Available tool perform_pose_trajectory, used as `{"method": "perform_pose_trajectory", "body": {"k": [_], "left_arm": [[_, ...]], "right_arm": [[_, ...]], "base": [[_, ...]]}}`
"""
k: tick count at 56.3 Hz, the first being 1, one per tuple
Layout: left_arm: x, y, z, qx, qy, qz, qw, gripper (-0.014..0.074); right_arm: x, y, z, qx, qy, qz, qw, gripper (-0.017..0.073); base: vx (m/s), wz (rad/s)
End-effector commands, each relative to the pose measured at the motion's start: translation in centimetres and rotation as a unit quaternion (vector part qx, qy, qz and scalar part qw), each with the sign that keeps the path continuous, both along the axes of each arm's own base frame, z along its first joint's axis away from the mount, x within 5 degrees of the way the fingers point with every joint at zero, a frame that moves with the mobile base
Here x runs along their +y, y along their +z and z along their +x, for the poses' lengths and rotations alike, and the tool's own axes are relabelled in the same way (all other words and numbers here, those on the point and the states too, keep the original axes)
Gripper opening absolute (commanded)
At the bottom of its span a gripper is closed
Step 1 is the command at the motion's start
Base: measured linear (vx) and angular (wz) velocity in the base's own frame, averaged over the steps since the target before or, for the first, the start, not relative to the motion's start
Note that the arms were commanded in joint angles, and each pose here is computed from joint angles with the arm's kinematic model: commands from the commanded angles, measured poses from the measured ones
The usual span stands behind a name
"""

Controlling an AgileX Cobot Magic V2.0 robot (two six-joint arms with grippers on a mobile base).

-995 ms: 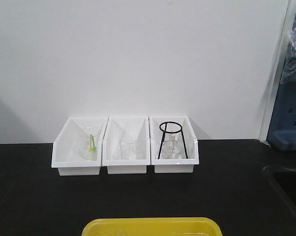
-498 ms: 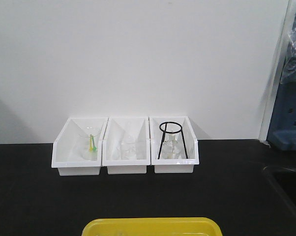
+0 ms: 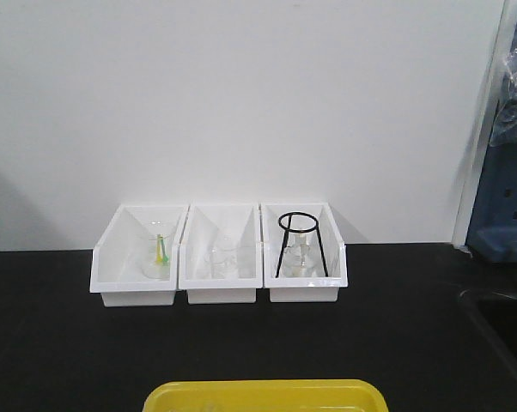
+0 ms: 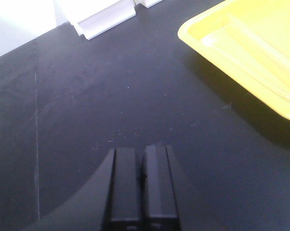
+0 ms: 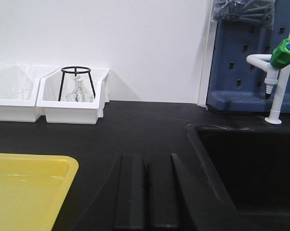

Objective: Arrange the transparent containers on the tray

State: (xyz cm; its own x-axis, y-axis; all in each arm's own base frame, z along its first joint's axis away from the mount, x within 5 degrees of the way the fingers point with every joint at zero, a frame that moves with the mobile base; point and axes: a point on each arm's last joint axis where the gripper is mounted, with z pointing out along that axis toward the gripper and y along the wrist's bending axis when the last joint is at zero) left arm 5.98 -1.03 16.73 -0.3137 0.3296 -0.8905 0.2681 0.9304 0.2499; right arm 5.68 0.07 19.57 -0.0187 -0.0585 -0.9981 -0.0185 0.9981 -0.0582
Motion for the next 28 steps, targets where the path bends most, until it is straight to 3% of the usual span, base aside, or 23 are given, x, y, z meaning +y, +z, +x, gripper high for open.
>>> {"method": "perform_pose_trajectory", "body": {"k": [1,28], "left_arm": [[-0.06,-0.56,0.2,-0.019,0.0,-0.006,1.0,-0.0006],[-0.06,-0.56,0.2,-0.019,0.0,-0.006,1.0,-0.0006]], "right_arm": [[0.05,0.41,-0.03,-0.037,0.001,-0.009,0.999,-0.0013],[0.04,0.41,-0.03,-0.037,0.001,-0.008,0.999,-0.0013]], "base": [[0.0,0.0],[0.0,0.0]]}}
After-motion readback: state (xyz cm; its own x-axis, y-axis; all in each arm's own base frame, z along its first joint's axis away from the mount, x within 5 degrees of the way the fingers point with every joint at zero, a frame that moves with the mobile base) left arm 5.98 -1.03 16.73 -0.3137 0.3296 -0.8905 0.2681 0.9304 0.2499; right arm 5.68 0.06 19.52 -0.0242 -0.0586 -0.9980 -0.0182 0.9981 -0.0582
